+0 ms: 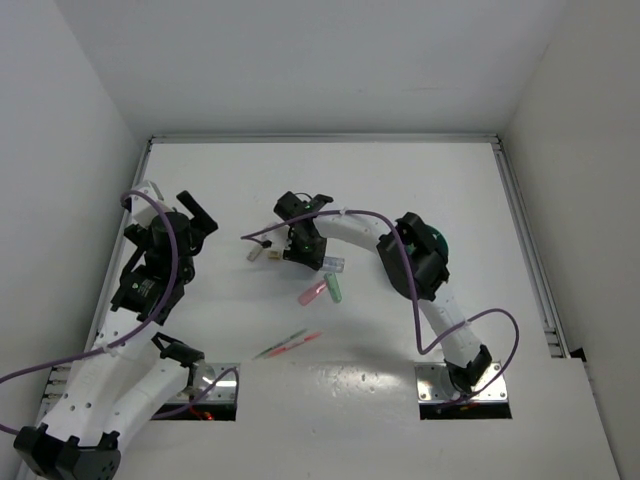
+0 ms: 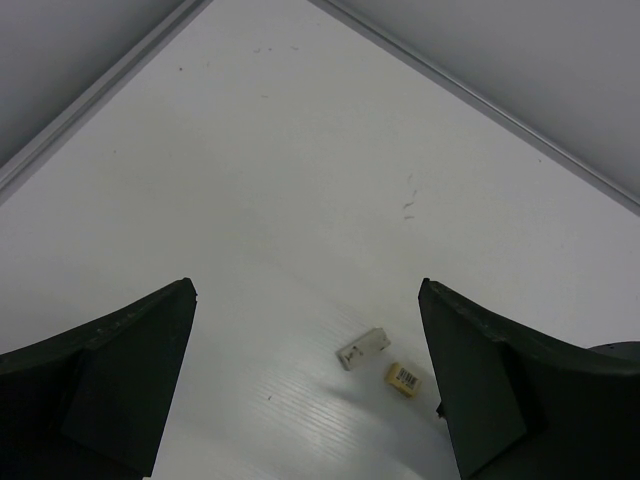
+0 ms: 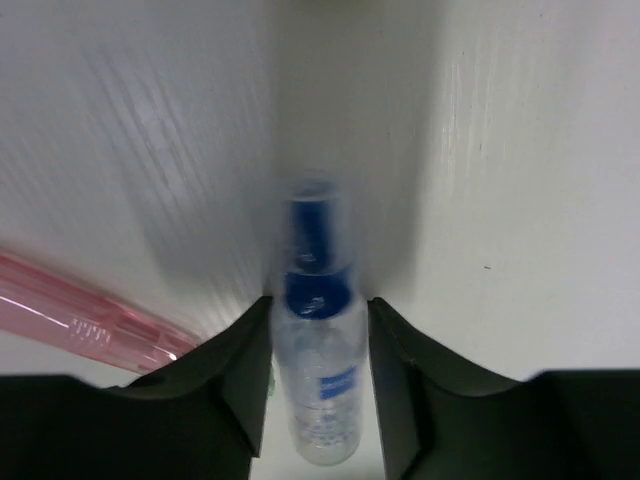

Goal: Sort the stationery into containers
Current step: Pick up the stationery from the center of the board.

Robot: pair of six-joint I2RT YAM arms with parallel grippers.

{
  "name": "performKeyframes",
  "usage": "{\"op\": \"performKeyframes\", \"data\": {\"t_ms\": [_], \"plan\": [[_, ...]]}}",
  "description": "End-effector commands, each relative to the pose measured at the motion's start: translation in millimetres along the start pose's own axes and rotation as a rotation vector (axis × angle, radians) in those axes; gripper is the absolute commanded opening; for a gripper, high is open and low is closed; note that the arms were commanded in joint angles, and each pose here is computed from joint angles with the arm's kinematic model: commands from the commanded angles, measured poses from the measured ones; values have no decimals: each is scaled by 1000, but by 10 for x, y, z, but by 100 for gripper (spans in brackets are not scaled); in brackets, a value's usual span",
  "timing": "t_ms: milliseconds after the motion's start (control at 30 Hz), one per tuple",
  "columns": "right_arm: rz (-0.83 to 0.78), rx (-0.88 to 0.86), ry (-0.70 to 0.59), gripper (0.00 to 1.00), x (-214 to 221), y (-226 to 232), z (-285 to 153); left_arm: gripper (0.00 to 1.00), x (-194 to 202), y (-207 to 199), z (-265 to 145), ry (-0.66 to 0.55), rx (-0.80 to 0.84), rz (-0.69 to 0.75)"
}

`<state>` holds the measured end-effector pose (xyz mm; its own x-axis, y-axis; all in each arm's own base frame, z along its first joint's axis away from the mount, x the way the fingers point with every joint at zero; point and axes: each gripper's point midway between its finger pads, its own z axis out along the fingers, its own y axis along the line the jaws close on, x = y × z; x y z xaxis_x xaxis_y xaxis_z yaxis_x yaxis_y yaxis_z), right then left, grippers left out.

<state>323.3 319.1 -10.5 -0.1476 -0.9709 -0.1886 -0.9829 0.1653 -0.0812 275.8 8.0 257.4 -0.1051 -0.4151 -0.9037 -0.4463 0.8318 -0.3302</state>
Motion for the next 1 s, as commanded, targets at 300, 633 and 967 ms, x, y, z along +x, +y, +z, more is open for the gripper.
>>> {"op": "performKeyframes", "data": {"t_ms": [300,633,967], "plan": [[97,177,-218,0,-412,-367,-732,100,-96,-34,-50,-24,37,-19],[457,884,-584,0,54,-1204,-2498,100,-104,-106,-123,-19,103,-30],[641,1313,-883,0,1226,-1206,-3596,100,-85,-229,-157,-4,175,-44]]}}
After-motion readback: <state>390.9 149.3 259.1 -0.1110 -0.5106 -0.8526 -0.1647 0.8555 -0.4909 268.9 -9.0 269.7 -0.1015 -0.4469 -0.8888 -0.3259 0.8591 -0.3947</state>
